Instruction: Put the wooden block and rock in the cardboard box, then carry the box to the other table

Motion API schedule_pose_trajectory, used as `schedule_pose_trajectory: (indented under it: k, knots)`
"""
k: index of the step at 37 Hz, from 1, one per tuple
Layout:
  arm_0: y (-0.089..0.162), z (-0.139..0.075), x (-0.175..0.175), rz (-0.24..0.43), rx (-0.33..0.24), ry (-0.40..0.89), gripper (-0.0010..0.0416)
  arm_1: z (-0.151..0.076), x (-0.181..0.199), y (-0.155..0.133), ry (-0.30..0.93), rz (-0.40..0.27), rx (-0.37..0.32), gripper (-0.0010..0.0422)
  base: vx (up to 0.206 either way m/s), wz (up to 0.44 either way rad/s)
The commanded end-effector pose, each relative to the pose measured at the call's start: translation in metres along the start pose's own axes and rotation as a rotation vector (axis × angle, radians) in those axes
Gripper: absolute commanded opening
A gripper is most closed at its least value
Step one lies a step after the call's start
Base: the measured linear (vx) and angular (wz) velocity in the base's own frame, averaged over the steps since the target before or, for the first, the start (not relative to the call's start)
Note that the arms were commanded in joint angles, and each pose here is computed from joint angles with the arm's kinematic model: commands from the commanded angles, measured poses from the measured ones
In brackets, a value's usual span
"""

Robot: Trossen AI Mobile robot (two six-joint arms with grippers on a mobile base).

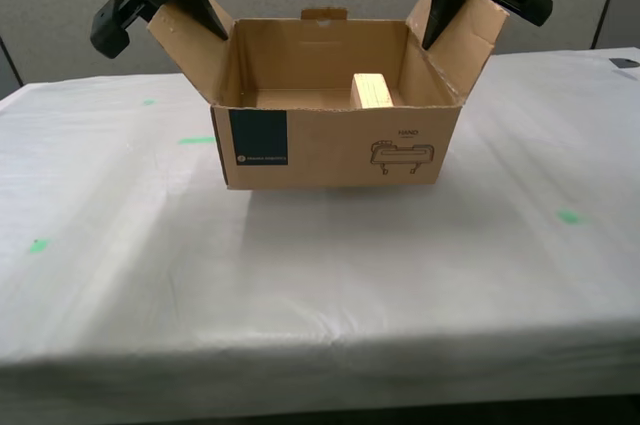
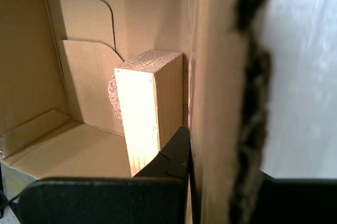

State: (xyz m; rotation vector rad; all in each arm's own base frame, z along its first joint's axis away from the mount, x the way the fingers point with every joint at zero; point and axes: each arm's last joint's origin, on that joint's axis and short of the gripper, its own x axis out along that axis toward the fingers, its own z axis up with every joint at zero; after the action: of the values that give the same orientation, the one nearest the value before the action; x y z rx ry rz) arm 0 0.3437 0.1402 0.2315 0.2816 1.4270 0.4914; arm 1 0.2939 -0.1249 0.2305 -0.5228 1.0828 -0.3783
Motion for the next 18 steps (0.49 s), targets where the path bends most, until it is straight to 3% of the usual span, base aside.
schedule_pose_trajectory:
  k: [1, 15, 18]
  knots:
    - [0.001, 0.005, 0.003, 0.016, 0.008, 0.009, -0.0001, 0.003, 0.003, 0.0, -0.005, -0.005, 0.02, -0.0001, 0.124, 0.005]
    - [0.002, 0.014, 0.016, 0.017, 0.007, 0.013, -0.0001, 0.003, 0.021, 0.012, 0.038, 0.037, 0.035, -0.0001, 0.123, -0.006]
    - [0.001, 0.012, 0.019, 0.015, 0.033, 0.019, -0.0001, 0.004, 0.02, 0.013, 0.034, 0.039, 0.049, -0.0001, 0.129, -0.006]
